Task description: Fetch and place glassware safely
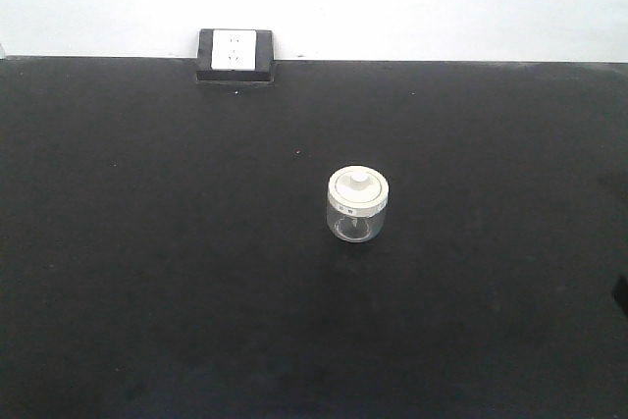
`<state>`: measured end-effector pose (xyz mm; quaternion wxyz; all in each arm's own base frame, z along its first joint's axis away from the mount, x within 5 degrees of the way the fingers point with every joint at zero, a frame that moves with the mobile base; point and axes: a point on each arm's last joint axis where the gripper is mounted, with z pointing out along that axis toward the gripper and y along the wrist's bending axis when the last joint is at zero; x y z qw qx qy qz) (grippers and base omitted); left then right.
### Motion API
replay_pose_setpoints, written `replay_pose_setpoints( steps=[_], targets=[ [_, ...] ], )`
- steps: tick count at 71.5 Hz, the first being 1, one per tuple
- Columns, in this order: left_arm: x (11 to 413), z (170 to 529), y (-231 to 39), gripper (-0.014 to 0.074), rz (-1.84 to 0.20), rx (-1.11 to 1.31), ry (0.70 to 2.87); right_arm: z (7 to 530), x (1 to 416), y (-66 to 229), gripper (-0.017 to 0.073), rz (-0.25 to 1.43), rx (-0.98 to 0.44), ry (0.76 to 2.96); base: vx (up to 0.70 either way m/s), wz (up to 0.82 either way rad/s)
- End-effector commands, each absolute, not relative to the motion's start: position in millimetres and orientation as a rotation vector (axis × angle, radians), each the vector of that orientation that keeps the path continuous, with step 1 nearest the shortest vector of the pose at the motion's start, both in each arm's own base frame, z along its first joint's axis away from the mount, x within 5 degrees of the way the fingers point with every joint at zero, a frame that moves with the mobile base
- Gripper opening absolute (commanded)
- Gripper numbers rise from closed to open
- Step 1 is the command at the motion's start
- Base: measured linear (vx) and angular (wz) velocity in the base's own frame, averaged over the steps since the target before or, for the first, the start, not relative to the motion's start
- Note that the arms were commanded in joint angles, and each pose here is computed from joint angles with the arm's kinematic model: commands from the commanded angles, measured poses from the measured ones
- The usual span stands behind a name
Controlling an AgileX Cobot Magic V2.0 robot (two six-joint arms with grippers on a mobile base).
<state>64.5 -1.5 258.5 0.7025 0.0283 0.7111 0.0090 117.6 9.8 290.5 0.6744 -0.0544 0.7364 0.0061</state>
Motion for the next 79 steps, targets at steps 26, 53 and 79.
replay_pose_setpoints(
  steps=[26,53,79],
  targets=[
    [65,274,-2,-0.0007,0.005,0.051,1.497,272,74,8,-0.0004,0.018,-0.132,1.494,0.0,0.0],
    [65,274,-2,-0.0007,0.005,0.051,1.497,271,73,7,-0.0004,0.018,-0.132,1.49,0.0,0.0],
    [65,274,-2,-0.0007,0.005,0.051,1.497,271,73,7,-0.0004,0.018,-0.132,1.49,0.0,0.0]
  ],
)
